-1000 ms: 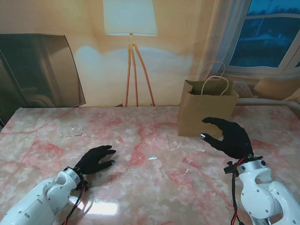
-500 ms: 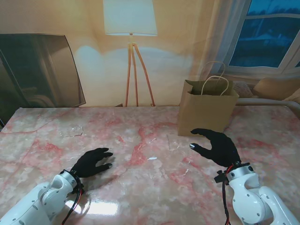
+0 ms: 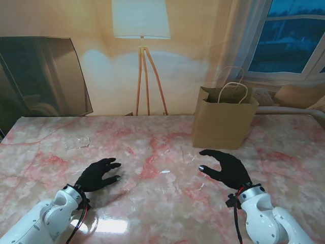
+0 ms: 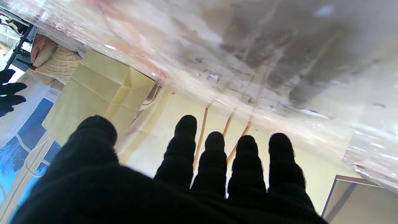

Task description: Fold the socks and the shorts into the kraft paper bag

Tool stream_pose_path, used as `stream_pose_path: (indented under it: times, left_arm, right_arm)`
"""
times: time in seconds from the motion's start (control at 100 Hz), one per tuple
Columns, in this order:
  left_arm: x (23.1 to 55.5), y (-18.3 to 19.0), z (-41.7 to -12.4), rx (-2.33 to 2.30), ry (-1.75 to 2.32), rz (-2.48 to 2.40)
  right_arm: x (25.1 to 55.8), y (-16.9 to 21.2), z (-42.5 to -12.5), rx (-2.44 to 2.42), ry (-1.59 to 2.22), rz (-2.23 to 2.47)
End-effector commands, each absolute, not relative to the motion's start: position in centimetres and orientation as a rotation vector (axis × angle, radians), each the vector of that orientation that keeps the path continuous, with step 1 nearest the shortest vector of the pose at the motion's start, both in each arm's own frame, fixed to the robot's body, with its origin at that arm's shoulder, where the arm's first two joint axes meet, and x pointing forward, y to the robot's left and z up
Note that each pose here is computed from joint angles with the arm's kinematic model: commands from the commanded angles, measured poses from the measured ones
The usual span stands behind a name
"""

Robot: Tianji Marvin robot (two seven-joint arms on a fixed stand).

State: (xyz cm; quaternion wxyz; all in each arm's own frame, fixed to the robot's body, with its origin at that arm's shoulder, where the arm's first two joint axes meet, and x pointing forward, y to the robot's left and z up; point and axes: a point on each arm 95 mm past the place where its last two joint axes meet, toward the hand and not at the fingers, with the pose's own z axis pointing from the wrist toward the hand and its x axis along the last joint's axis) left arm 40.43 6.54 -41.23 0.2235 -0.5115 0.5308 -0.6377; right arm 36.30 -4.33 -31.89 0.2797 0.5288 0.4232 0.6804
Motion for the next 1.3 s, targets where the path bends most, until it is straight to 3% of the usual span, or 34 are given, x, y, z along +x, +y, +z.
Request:
stream_pose_path:
  times: [0.0, 0.61, 1.29]
  left_arm:
    - [40.3, 6.3, -41.2, -1.403, 1.463, -1.769]
    - [39.3, 5.6, -40.3, -1.369, 1.421, -1.787]
    - [35.9, 4.7, -39.4, -1.319, 1.346, -1.866]
  right_arm:
    - [36.0, -4.0, -32.9, 1.444, 1.156, 1.816]
    - [35.2, -1.1, -35.2, 1.538, 1.281, 1.830]
    - [33.1, 0.3, -34.3, 1.501, 1.234, 1.885]
